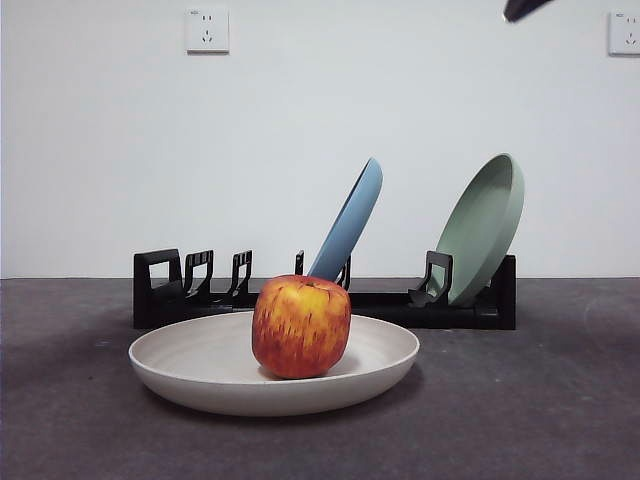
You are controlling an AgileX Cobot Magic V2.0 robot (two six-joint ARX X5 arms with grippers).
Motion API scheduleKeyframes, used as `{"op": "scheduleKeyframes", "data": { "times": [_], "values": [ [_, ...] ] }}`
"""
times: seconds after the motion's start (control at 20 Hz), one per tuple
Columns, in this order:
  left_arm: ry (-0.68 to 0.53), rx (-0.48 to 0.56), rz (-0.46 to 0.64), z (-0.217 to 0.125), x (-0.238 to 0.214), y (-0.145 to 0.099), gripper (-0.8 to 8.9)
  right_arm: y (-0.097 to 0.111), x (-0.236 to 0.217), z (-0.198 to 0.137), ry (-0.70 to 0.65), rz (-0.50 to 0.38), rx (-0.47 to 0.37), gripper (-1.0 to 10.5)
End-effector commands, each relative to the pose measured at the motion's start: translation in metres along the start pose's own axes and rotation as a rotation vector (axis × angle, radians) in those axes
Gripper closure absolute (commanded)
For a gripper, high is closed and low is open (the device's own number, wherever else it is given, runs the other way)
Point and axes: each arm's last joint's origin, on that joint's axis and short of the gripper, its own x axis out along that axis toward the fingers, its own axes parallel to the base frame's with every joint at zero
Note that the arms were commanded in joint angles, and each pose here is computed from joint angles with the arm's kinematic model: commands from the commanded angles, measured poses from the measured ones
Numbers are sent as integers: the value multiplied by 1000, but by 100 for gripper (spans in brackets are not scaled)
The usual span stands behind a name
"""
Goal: Take the yellow plate from the plate rack,put the plate on the table,take the apple from the table,put the apple in the plate
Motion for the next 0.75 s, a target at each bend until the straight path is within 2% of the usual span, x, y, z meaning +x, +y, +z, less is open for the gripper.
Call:
{"op": "scheduleKeyframes", "data": {
  "times": [0.05,0.15,0.3,0.75],
  "values": [
    [0,-103,9,-34,6,-2,822,-2,4,-26,-21,-1,76,959],
    [-20,-170,10,-58,7,-4,822,-4,0,-43,-44,0,88,959],
    [-43,-245,1,-67,1,-5,817,-6,-3,-45,-56,-12,91,958],
    [-3,-241,8,-69,7,-5,815,-6,-4,-46,-57,-24,91,958]
  ]
}}
